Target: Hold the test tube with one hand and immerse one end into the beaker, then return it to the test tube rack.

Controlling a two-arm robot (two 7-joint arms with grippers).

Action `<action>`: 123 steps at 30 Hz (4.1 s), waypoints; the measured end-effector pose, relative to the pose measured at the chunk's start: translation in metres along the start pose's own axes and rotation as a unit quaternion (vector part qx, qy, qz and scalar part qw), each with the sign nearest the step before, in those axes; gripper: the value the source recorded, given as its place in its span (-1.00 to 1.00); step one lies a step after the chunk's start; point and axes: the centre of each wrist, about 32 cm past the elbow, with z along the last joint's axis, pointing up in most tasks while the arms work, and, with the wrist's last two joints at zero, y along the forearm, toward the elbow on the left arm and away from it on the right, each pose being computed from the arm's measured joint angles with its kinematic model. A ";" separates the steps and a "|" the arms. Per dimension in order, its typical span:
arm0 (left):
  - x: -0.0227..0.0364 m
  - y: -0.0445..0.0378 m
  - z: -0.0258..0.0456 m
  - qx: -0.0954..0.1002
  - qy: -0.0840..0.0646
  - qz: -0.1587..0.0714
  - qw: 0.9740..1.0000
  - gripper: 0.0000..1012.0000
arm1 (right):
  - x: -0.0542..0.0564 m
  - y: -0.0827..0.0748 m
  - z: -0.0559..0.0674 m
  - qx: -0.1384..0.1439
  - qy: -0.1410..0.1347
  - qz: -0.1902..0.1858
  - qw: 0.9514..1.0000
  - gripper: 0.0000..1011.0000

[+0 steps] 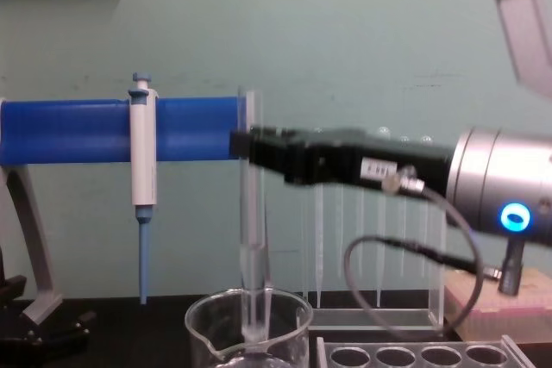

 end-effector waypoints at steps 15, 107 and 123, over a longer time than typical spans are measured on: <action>0.0000 0.0000 0.0000 0.000 0.000 0.000 1.000 0.98 | -0.005 -0.006 -0.054 -0.036 0.017 0.007 0.999 -0.56; 0.0000 0.0000 0.0000 0.000 0.000 0.000 1.000 0.98 | -0.005 -0.008 -0.059 -0.036 0.020 0.003 0.999 -0.56; 0.0000 0.0000 0.0000 0.000 0.000 0.000 1.000 0.98 | -0.005 -0.008 -0.059 -0.035 0.020 0.003 0.999 -0.56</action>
